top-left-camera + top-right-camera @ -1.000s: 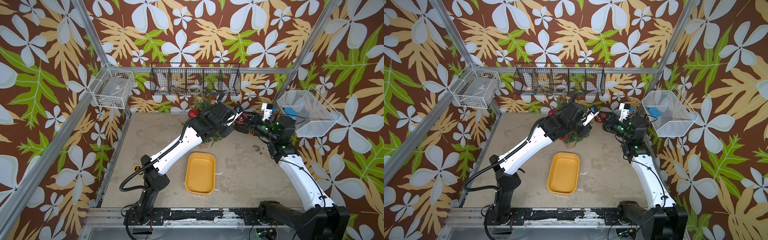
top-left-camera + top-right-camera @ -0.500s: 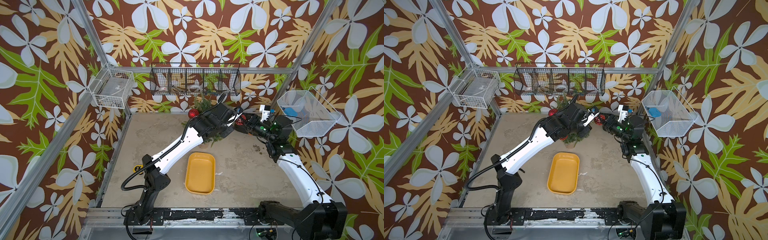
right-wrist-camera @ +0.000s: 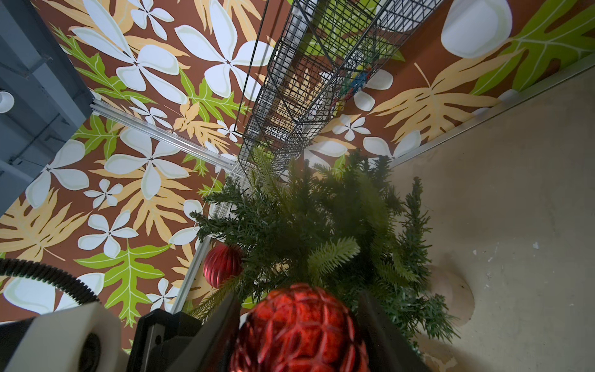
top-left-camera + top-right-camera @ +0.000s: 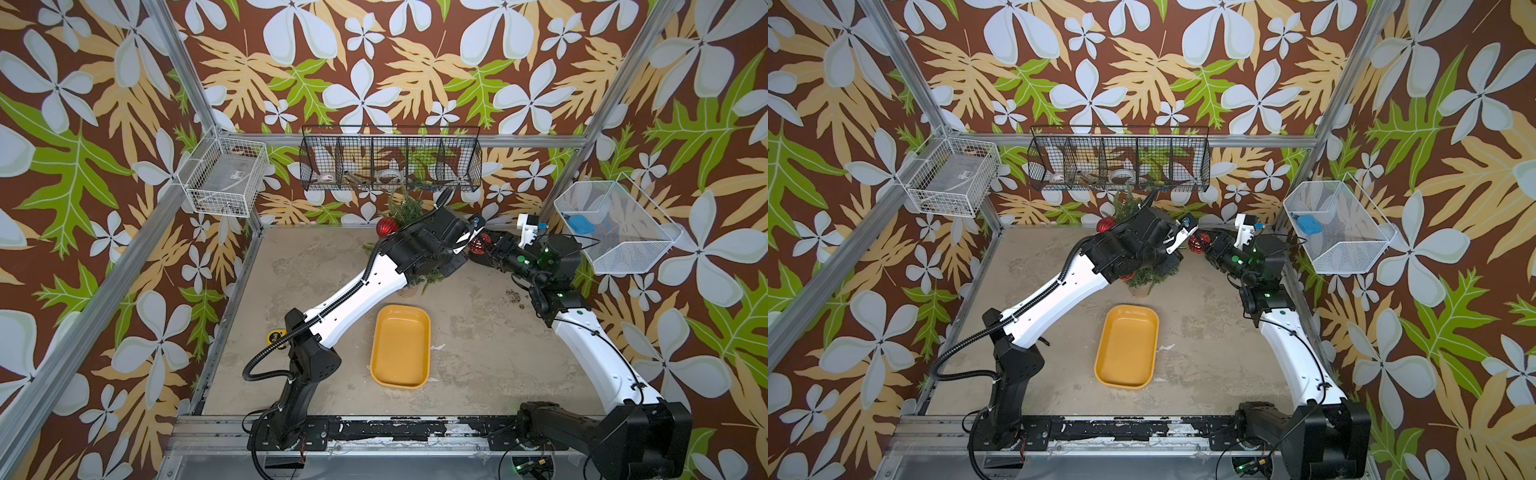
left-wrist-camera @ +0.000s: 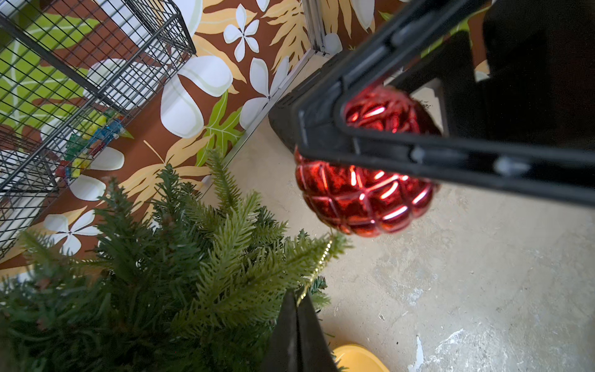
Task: Decorate the small christmas tree with ornaments
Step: Hang an ornament on the christmas tree.
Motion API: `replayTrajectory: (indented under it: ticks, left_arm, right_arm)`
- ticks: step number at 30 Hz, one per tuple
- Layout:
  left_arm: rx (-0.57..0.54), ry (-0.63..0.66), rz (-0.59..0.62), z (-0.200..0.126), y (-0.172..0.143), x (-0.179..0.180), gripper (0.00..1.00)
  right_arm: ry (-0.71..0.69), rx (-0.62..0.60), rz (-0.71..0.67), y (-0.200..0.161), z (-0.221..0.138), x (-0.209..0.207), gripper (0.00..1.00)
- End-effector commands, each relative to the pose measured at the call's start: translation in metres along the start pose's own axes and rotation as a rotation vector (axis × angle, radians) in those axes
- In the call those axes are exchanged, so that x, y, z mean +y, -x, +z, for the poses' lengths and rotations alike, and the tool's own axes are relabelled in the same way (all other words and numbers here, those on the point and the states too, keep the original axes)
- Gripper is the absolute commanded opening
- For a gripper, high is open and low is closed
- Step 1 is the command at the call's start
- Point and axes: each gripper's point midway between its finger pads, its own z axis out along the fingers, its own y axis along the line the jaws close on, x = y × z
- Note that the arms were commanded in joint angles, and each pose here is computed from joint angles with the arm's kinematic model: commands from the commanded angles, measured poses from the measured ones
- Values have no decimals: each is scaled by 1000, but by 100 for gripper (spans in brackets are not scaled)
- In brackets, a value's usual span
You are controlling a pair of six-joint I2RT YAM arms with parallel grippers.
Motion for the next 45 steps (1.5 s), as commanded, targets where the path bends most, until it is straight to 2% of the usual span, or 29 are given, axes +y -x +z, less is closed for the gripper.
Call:
replayTrajectory:
  ticks: [1,6,13,19,34,40,45]
  left_arm:
    - [15,3,3,0,-4,1,0]
    - [5,-5,-7,-1,-1,0,0]
    - [-16,12,-21,-12,5,5,21]
    - [-32,18,-33,-20,9,8,31]
    - [-68,13,-42,-30,17,10,33]
    - [-80,13,-42,-32,20,10,33]
    - [-84,9,-41,-31,21,9,34]
  right_arm:
    - [-1,-20,-24,3,0,-1,39]
    - [-3,-21,-12,0,-2,-3,39]
    - [-7,-29,14,-3,-4,-9,39]
    - [4,-38,38,-3,-4,-10,39]
    - [-6,-57,77,-4,-5,-20,40]
    - [1,-59,90,-4,-6,-17,54]
    - [-17,-60,95,-4,-6,-21,71]
